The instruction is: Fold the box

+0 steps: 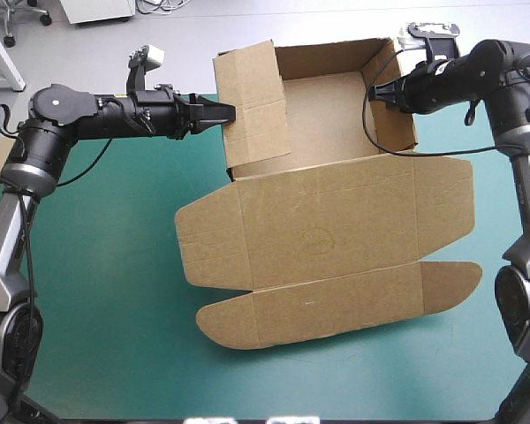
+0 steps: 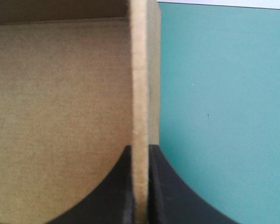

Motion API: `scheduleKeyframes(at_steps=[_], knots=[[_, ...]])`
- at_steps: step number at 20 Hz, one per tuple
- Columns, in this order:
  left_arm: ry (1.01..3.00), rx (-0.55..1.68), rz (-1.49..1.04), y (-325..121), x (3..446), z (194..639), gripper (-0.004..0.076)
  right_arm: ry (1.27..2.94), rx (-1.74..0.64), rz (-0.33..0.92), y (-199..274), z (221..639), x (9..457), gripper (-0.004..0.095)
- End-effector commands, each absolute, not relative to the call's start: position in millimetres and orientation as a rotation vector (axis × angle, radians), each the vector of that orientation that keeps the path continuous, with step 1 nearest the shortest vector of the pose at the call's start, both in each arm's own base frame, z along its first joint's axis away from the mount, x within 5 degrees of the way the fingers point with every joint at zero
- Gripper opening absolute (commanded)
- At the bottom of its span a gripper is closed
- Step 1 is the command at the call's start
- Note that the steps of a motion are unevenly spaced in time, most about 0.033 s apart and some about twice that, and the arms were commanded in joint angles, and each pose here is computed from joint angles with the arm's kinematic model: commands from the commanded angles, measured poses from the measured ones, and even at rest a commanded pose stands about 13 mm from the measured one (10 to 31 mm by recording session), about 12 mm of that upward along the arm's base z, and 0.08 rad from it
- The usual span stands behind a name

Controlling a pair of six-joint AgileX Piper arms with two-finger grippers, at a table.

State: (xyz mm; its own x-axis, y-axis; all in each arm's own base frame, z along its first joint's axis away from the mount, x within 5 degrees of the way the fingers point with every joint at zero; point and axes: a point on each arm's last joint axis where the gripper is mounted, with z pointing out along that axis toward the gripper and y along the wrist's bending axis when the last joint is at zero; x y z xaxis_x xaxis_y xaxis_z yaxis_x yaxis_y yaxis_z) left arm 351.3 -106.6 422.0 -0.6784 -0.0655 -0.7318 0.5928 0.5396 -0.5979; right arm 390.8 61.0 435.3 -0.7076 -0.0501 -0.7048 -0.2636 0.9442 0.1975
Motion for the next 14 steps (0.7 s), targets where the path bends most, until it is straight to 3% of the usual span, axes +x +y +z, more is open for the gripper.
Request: scheduleKeyframes(at_steps=[1,9,14], knots=[[1.962,0.394,-1.154,-108.9,337.1,451.5,0.0382,2.200,-0.180,0.437,66.6,469.6,373.7,0.0001],[2.099,0.304,-0.946,-102.3,347.6,445.5,0.0382,2.262,-0.147,0.474,83.3,455.4,381.3,0.0002],[2.249,0.380,-0.721,-121.5,358.1,445.3,0.0374,2.303,-0.164,0.477,95.1,445.0,385.6,0.0002]])
